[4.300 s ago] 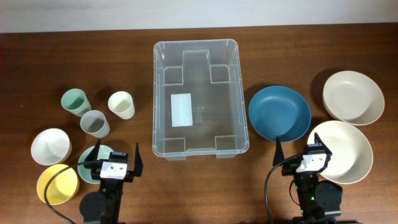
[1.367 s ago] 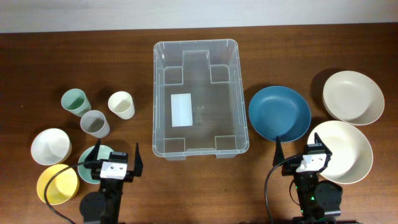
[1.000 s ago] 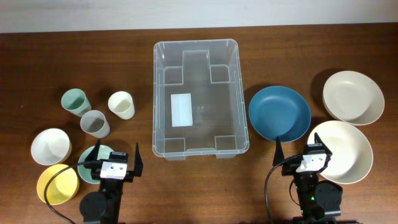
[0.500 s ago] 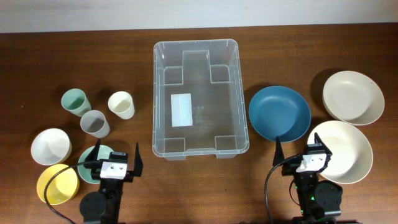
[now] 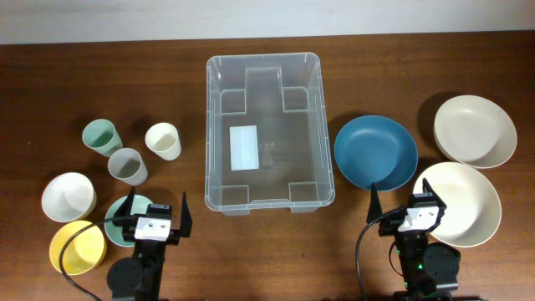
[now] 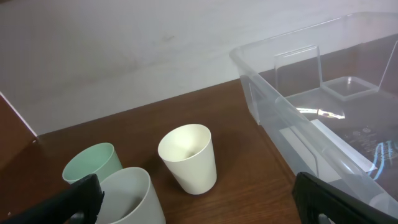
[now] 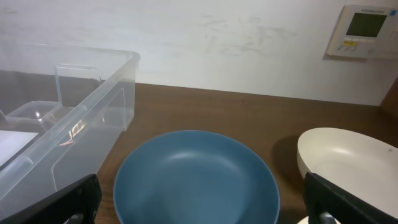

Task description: Pack container

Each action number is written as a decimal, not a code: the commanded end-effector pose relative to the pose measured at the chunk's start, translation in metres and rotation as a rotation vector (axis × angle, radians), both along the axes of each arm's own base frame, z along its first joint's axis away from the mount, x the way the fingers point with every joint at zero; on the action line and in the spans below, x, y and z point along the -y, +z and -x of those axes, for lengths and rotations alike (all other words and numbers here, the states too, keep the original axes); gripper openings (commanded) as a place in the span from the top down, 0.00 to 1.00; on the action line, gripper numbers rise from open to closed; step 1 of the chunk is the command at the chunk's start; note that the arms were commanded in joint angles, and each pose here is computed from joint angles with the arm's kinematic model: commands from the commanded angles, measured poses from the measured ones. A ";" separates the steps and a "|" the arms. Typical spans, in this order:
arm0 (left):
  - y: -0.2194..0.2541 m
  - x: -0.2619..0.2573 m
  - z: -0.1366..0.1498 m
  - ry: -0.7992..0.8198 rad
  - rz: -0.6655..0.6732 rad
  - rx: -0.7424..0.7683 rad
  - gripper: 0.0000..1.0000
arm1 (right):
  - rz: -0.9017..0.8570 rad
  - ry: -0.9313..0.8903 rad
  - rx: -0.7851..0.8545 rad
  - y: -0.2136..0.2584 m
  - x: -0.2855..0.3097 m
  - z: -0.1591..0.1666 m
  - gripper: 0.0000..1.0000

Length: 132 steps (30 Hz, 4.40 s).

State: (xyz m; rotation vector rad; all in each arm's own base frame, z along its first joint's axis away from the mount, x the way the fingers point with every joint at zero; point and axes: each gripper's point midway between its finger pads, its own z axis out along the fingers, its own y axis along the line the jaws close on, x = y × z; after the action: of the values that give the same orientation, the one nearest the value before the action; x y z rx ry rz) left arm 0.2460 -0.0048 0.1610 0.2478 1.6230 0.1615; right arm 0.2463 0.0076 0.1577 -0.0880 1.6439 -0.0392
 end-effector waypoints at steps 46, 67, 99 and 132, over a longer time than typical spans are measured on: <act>0.042 -0.013 0.016 0.087 0.067 -0.037 0.01 | -0.140 -0.077 -0.381 0.064 0.006 -0.019 0.01; 0.076 0.000 -0.038 0.129 0.315 -0.790 0.01 | -0.100 -0.216 -0.902 0.073 0.047 -0.105 0.01; 0.063 -0.003 -0.072 0.150 0.308 -0.858 0.00 | -0.307 -0.067 -1.276 -0.132 0.083 -0.158 0.29; 0.066 -0.003 -0.076 0.147 0.308 -0.838 0.01 | -0.443 -0.131 -1.322 -0.153 0.093 -0.151 0.96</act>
State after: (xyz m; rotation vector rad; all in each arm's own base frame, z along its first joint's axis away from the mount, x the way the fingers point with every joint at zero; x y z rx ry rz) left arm 0.3173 0.0001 0.2161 -0.0553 2.5019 -0.0890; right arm 0.3944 -0.0773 0.0060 0.3607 2.9299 0.4110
